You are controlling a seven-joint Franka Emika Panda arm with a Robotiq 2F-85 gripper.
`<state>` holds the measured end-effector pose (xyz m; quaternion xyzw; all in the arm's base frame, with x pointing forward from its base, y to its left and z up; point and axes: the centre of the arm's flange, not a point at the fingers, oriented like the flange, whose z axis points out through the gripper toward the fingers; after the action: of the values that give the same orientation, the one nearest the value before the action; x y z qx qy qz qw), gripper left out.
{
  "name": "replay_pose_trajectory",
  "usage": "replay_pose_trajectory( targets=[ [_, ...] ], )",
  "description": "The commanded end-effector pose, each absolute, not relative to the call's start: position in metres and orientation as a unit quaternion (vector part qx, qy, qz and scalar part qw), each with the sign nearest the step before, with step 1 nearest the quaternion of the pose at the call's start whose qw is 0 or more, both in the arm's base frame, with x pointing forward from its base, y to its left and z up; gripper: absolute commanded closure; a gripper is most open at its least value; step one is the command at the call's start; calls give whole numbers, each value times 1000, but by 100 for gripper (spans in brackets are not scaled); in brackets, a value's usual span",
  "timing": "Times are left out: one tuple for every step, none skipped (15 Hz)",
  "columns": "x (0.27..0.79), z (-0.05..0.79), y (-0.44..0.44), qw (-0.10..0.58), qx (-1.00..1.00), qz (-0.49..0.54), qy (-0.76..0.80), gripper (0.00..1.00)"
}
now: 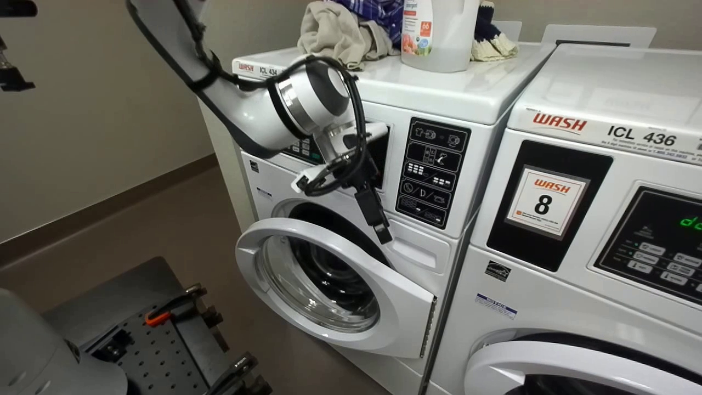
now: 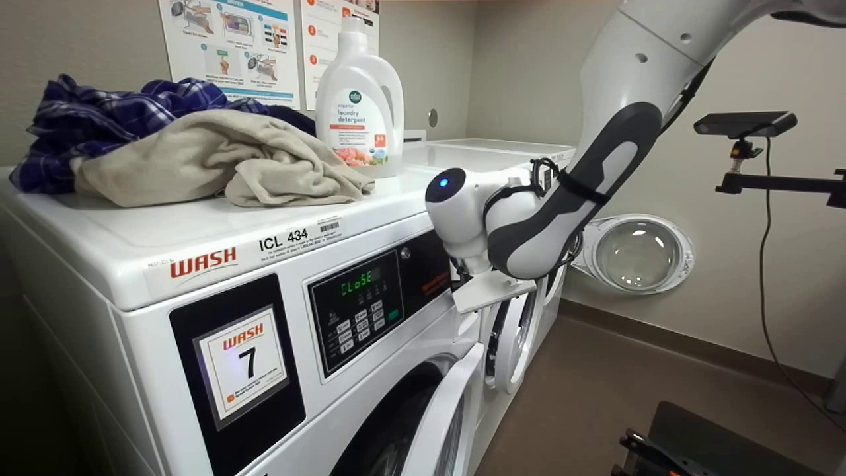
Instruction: Close the washing machine drawer
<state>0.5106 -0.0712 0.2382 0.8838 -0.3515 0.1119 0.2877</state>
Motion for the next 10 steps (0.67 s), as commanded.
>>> replay_pose_trajectory(
  targets=[
    [494,323,-49,273,899,99,-327,0],
    [493,339,-43,264,906,96,-317,0],
    [492,356,-36,250,915,91,-304,0],
    [489,374,-28,228,928,80,-285,0],
    [488,387,-22,207,938,72,-269,0],
    [485,401,-16,186,948,66,-251,0],
    [483,413,-11,170,955,61,-236,0],
    [479,425,-4,154,961,58,-222,0],
    [475,435,0,143,965,56,-211,0],
    [473,442,3,136,968,54,-203,0]
  ],
)
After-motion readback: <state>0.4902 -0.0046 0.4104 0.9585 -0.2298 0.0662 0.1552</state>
